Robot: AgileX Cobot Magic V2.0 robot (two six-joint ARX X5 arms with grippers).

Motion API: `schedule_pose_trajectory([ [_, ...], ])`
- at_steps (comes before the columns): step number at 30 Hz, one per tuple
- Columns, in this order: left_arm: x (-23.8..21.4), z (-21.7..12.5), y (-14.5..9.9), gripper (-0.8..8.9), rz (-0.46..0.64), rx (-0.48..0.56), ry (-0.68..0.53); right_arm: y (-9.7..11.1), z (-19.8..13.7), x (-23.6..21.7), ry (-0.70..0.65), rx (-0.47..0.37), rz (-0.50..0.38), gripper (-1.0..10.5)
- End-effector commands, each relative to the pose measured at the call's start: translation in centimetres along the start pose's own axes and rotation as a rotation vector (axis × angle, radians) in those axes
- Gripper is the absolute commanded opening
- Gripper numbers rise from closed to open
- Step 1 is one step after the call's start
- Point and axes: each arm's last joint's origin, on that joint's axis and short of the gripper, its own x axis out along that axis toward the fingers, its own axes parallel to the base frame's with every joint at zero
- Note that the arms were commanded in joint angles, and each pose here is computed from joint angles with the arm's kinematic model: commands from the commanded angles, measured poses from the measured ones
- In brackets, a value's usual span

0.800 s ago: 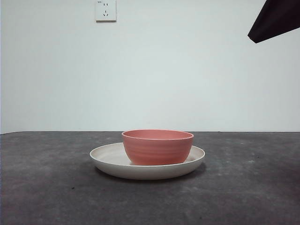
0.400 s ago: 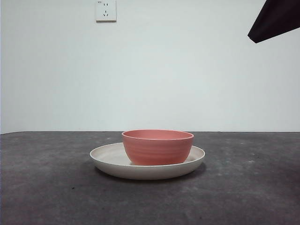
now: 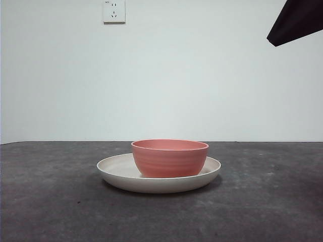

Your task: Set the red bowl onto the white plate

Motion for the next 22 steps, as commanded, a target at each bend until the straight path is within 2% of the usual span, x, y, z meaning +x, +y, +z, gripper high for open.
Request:
schedule_pose_trajectory([
  [1,0.2,-0.7,0.0,0.19,0.003,-0.006,0.026,0.2,0.3,-0.1,-0.013,0.001,0.005,0.1],
  [18,0.2,-0.7,0.0,0.20,0.003,-0.006,0.026,0.2,0.3,-0.1,-0.015,-0.001,0.006,0.1],
  [19,0.2,-0.7,0.0,0.20,0.003,-0.006,0.026,0.2,0.3,-0.4,-0.031,-0.029,0.001,0.1],
  [22,0.2,-0.7,0.0,0.19,0.003,-0.006,0.026,-0.4,0.5,-1.4,-0.114,-0.105,-0.112,0.1],
])
